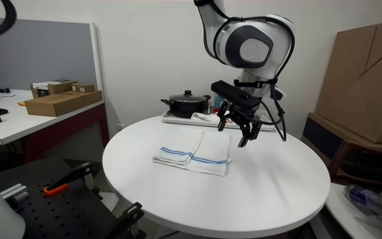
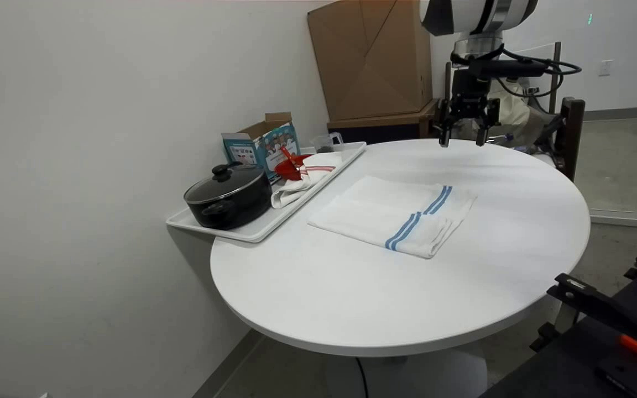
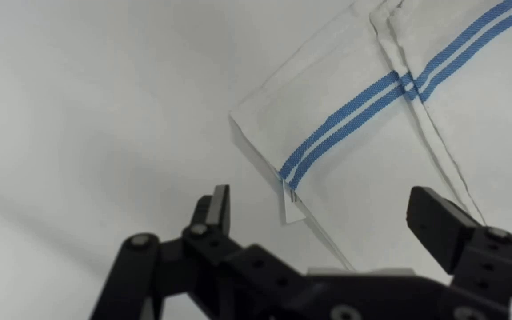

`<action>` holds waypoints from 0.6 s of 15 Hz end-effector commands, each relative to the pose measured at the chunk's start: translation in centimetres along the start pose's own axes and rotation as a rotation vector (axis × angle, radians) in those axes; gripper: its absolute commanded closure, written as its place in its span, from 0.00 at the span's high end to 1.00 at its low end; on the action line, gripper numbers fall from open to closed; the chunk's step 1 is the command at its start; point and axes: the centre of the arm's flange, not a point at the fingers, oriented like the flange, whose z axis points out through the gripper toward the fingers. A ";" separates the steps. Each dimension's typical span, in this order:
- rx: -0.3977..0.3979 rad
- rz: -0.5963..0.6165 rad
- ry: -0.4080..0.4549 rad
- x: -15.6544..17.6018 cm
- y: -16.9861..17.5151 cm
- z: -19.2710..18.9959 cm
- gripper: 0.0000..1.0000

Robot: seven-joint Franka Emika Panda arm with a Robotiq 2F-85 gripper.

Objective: Fold the white towel

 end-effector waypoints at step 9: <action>-0.085 -0.035 -0.050 0.9 2.1 5.8 1.00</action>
